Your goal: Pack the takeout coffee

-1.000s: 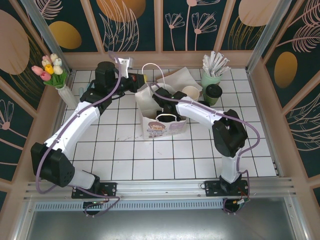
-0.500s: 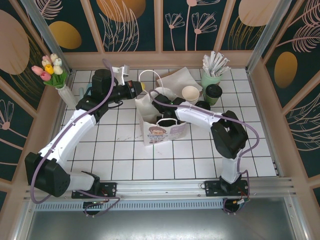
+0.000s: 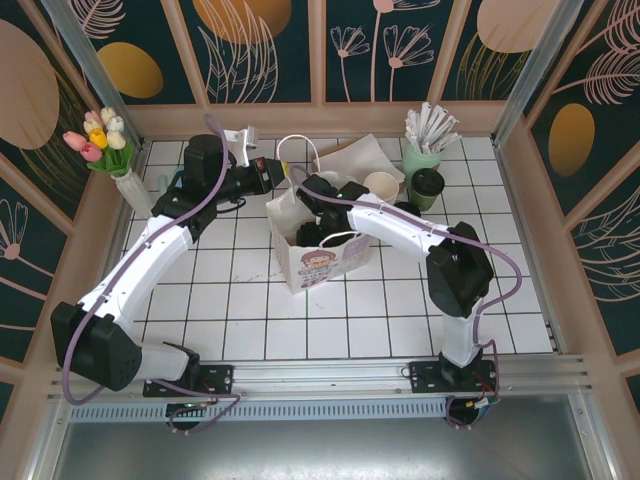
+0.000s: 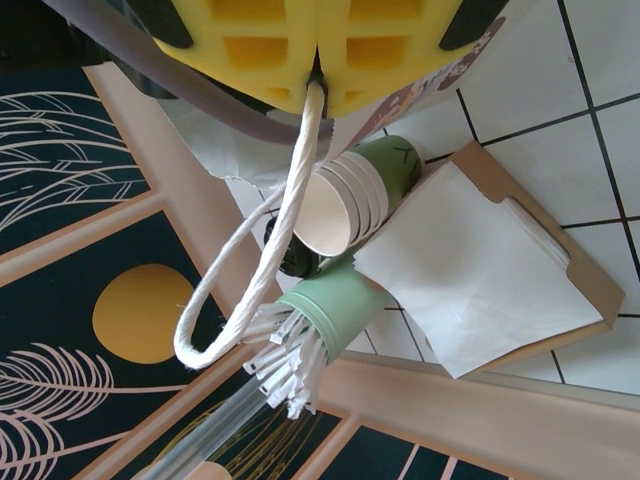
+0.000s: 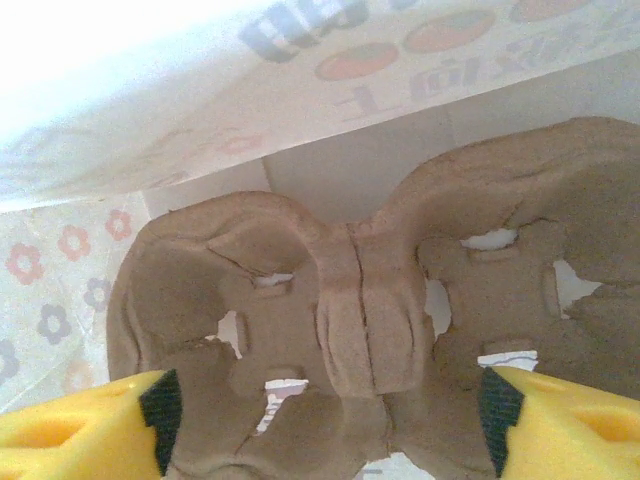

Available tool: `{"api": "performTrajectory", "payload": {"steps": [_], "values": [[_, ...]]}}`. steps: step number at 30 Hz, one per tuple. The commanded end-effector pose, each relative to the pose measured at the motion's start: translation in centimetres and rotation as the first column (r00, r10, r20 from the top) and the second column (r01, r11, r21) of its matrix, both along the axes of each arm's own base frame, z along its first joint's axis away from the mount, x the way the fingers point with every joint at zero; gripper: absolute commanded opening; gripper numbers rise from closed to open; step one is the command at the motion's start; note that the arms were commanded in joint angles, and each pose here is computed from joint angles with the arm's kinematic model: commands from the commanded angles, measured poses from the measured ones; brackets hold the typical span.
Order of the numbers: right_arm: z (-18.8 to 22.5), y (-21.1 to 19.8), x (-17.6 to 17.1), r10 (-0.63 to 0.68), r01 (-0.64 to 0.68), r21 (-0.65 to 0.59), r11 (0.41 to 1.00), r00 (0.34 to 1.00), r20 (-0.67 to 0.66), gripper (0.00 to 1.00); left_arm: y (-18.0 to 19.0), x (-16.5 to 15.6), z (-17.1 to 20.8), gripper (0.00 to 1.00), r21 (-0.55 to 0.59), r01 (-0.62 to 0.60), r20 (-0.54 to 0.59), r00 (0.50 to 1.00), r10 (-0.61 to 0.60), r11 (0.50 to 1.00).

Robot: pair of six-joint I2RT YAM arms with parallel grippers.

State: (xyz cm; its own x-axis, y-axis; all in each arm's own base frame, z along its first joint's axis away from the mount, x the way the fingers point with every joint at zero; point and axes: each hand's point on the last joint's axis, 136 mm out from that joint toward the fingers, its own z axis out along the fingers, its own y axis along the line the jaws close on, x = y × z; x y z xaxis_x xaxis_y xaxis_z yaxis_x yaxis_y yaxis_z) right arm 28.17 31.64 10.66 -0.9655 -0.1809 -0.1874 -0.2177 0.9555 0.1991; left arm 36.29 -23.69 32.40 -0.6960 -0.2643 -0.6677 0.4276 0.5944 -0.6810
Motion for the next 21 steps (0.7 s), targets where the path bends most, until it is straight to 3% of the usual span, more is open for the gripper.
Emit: {"api": "performTrajectory", "payload": {"steps": [1,8,14,21], "values": [[0.3,-1.1,-0.3,-0.011,0.013,-0.043,0.999,0.999,0.031,0.70,0.1,0.4,0.3,0.00,0.023,-0.006,0.015,1.000,0.006,1.000],[-1.7,-1.7,-1.2,0.013,-0.014,-0.079,0.997,1.000,-0.004,0.35,0.0,0.6,0.0,0.00,0.035,-0.004,0.010,1.000,0.004,0.999],[-3.3,-1.9,-1.9,0.036,-0.038,-0.076,0.996,0.999,-0.030,0.25,0.1,0.8,0.1,0.00,0.037,-0.012,0.016,1.000,0.011,0.999],[-6.2,-2.5,-2.4,0.027,-0.033,-0.110,0.993,0.998,-0.063,0.23,0.0,0.9,0.0,0.00,0.039,-0.008,0.015,1.000,0.008,0.999]]}}
